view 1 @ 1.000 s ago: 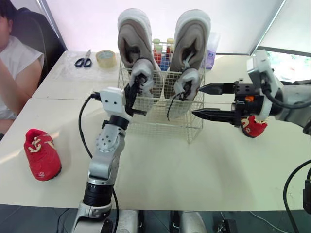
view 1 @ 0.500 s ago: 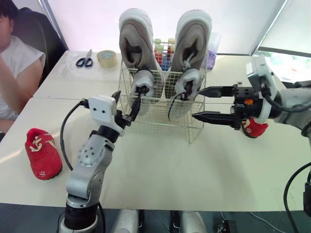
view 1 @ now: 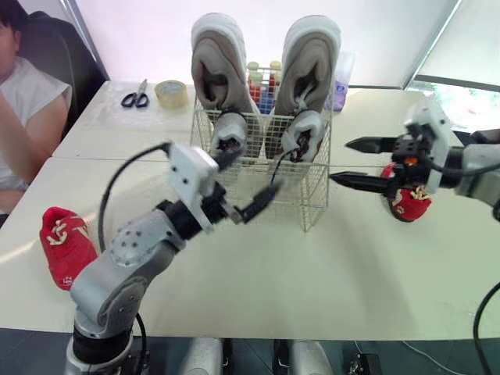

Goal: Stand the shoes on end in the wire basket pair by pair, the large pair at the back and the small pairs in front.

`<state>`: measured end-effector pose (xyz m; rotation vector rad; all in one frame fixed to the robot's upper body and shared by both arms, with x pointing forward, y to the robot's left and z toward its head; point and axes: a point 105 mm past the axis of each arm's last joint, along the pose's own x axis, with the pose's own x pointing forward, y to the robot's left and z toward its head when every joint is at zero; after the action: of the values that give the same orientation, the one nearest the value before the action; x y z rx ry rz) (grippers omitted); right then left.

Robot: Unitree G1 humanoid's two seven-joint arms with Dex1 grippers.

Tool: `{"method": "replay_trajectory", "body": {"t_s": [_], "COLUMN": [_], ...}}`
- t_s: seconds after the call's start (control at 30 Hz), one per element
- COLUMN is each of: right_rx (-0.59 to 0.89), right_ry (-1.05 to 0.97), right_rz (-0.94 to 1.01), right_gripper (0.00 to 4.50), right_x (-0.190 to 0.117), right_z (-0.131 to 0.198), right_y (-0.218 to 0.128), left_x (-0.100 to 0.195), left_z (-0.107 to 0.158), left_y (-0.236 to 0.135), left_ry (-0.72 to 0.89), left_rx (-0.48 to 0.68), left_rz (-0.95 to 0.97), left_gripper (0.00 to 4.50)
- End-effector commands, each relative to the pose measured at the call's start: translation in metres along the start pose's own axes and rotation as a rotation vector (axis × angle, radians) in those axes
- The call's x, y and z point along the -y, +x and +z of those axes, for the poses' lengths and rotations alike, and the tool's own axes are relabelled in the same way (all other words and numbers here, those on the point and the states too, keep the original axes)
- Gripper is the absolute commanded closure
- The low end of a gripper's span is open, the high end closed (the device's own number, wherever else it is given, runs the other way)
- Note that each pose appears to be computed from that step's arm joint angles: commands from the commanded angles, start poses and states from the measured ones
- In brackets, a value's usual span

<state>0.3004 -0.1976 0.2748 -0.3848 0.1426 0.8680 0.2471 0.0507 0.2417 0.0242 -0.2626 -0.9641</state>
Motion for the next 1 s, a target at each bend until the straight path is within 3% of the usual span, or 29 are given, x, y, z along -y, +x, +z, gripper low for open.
{"method": "replay_trajectory", "body": {"t_s": [0.03,0.23,0.33,0.5,0.63,1.0], "right_rx": [-0.004,0.068,0.076,0.168,0.167,0.078], "right_ry": [-0.053,0.07,0.085,0.2,0.337,0.375], "right_rz": [-0.179,-0.549,-0.631,-0.877,-0.958,-1.019], "right_gripper": [0.0,0.0,0.0,0.0,0.0,0.0], "right_x": [0.023,0.059,0.06,0.067,0.052,0.045], "right_z": [0.009,-0.025,-0.043,-0.076,-0.119,-0.182], "right_y": [-0.033,-0.07,-0.07,-0.074,-0.075,-0.051], "left_x": [0.009,0.016,0.006,0.02,0.011,0.013], "left_z": [0.004,0.004,0.011,0.025,0.029,0.016], "left_y": [0.002,0.007,0.01,0.004,0.004,-0.007], "left_ry": [-0.012,-0.166,-0.061,-0.146,-0.116,-0.099], "left_rx": [0.005,0.046,0.048,0.06,0.075,-0.045], "left_rz": [-0.088,-0.19,-0.19,-0.354,-0.324,-0.326], "left_gripper": [0.02,0.02,0.02,0.02,0.02,0.02]}}
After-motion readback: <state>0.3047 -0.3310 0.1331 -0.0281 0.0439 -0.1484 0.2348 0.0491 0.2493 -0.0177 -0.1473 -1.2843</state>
